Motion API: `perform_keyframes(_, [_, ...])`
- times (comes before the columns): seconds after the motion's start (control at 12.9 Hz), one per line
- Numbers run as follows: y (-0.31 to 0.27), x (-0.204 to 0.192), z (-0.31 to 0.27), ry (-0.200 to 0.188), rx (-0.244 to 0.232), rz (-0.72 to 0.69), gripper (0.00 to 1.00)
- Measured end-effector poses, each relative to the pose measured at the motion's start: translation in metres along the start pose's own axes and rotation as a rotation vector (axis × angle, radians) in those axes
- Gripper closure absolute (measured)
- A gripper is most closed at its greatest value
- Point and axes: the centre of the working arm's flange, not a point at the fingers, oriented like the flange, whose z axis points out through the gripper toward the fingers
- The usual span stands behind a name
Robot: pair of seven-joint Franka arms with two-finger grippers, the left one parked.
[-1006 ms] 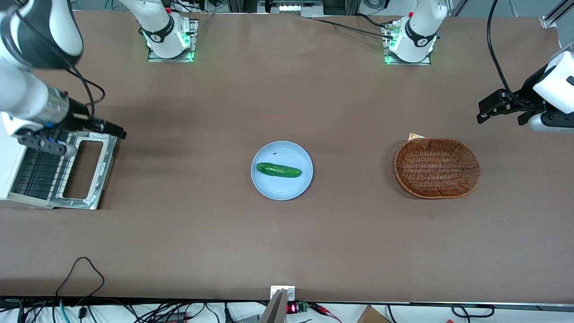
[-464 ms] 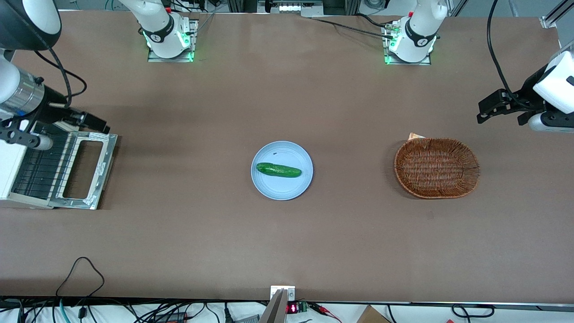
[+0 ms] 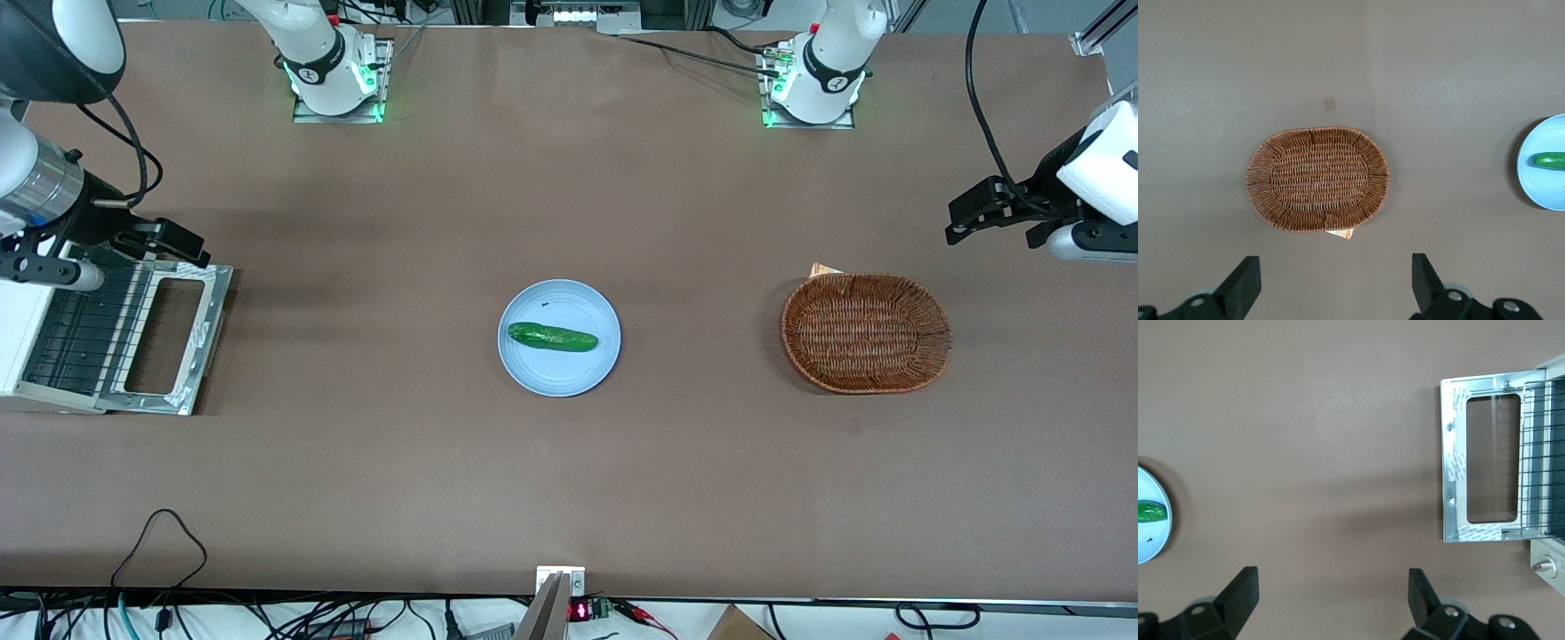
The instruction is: Open oven door with right arm only
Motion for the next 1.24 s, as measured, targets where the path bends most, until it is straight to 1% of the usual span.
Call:
perform_keyframes(0.15, [0.0007,-0.0056,-0.0003,-0.003,-0.001,-0.017,0.00])
perform_keyframes(0.39, [0.0012,-0.0091,0.0023,-0.034,-0.004,-0.069,0.00])
perform_keyframes(0.46, [0.0012,-0.0096,0.0026,-0.038,-0.005,-0.075,0.00])
perform_keyframes(1.24, [0.0001,-0.0034,-0.0029,-0.040,-0.004,-0.092,0.00])
